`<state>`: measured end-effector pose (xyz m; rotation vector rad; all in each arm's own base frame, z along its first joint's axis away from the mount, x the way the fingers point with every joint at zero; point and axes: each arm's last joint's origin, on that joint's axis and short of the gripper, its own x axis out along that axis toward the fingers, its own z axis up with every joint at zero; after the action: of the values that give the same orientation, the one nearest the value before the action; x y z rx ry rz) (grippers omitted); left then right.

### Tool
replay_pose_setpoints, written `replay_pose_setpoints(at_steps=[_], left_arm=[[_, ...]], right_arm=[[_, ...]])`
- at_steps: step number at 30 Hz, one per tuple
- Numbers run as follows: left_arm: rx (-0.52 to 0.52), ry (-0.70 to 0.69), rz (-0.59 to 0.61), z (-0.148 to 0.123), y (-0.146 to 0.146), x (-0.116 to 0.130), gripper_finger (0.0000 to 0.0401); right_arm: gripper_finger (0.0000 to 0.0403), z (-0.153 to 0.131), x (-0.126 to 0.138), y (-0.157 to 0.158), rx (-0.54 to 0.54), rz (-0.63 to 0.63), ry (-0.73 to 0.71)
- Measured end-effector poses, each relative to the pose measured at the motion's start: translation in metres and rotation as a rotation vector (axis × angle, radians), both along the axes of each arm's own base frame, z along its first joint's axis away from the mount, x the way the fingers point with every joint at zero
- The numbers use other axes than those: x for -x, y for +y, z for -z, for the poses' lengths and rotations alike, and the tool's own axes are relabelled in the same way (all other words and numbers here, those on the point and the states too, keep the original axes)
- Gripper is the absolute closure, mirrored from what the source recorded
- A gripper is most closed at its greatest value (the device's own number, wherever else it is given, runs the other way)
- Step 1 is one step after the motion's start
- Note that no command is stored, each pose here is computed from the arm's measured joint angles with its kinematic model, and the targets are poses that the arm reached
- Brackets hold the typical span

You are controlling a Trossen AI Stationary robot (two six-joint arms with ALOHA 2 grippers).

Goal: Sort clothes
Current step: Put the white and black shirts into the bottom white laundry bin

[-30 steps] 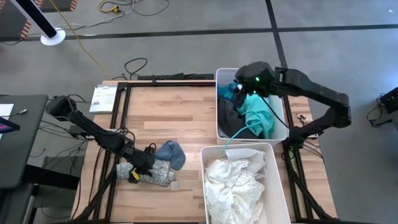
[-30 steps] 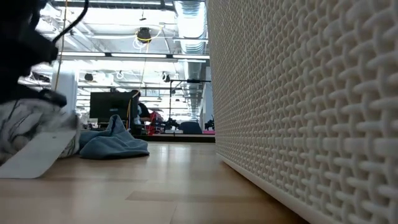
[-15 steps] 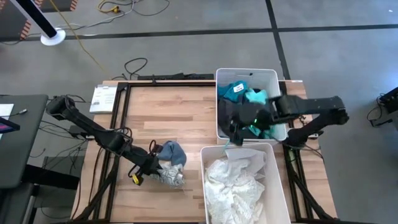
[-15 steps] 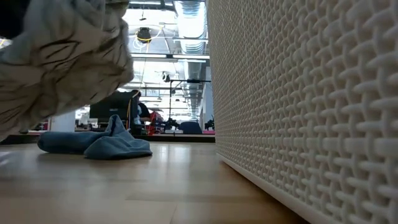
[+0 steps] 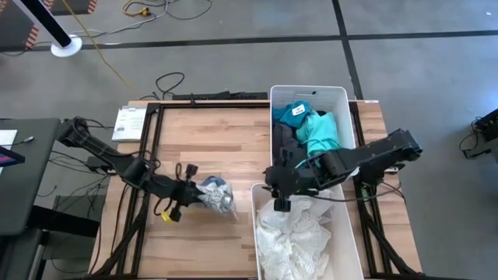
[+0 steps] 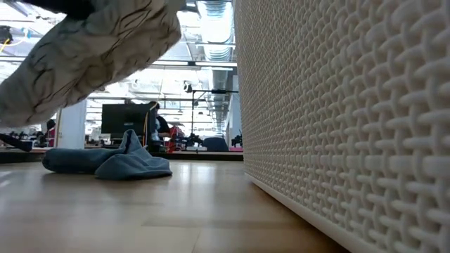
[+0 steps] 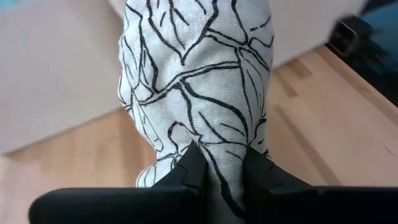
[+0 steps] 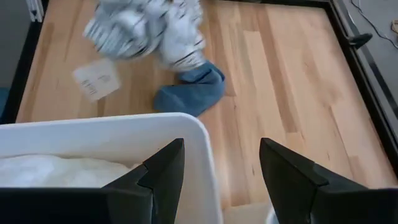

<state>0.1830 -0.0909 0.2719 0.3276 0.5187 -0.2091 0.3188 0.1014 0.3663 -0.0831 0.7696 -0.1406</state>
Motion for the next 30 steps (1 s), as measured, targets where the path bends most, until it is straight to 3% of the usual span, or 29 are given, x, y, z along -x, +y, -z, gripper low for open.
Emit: replay_pose_setpoints(at_steps=[11, 26, 30], left_arm=[[-0.037, -0.283, -0.117, -0.041, 0.021, 0.029, 0.0359], [-0.120, -0.668, -0.092, -0.083, 0.025, 0.035, 0.0359], [-0.095, -0.736, -0.039, -0.089, 0.024, 0.035, 0.0359]], right_arm=[[0.0182, 0.006, -0.020, 0.011, 0.017, -0.036, -0.092], [0.0182, 0.004, -0.060, -0.003, 0.055, -0.046, -0.311], [0.0182, 0.006, -0.073, -0.005, 0.078, -0.067, -0.381]])
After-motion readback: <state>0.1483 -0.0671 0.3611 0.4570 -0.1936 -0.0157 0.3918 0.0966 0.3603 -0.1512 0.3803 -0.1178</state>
